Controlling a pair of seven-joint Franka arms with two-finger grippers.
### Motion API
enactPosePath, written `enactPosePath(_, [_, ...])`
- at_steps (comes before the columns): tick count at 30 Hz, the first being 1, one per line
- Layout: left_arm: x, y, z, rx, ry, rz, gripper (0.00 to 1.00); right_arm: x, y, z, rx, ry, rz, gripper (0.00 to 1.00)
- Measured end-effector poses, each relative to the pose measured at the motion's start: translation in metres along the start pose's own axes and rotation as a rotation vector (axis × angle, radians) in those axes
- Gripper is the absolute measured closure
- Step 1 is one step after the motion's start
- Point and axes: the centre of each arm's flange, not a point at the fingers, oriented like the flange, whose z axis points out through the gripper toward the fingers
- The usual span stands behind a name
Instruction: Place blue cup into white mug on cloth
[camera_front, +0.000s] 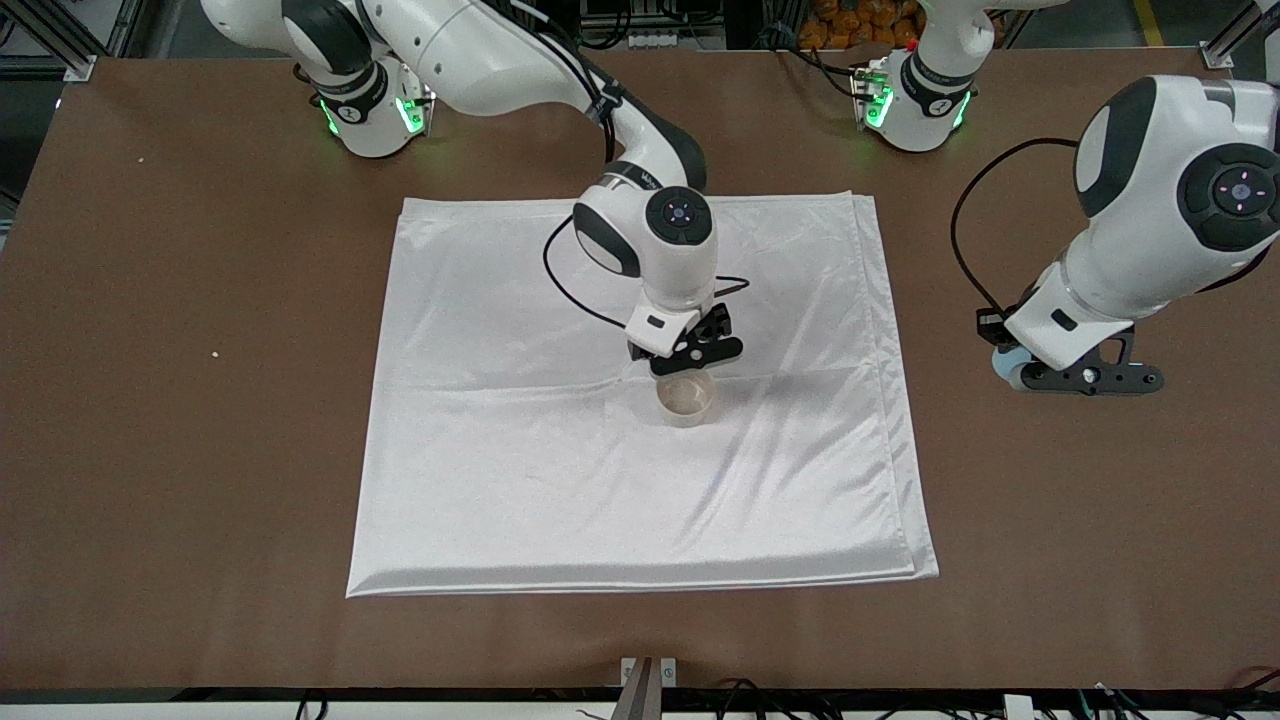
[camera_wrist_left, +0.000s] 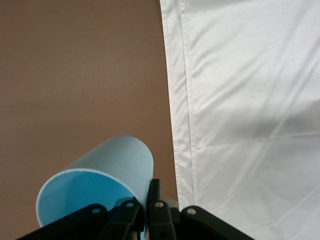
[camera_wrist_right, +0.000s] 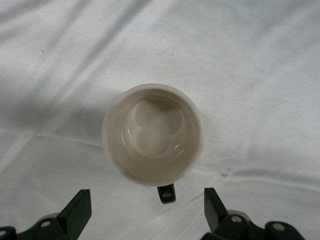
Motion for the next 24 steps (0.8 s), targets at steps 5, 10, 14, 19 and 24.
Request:
enactPosePath(5, [-0.003,0.004,-0.012,-0.002,-0.013,0.007,0.96,0.008,0.02,-0.051,-0.007,-0.002,0.027,0.0])
enactPosePath(10, [-0.008,0.013,-0.023,-0.004,-0.011,0.023,0.96,0.018,0.058,-0.108,0.015,0.015,0.076,0.0])
enactPosePath(14, [-0.016,0.023,-0.031,-0.004,-0.016,0.038,0.96,0.021,0.105,-0.151,0.024,0.033,0.12,0.0])
enactPosePath(19, [-0.022,0.038,-0.035,-0.006,-0.021,0.058,0.96,0.017,0.165,-0.203,0.02,0.055,0.138,0.0])
enactPosePath(24, [-0.026,0.057,-0.037,-0.008,-0.019,0.085,0.96,0.011,0.226,-0.247,0.015,0.044,0.17,0.0])
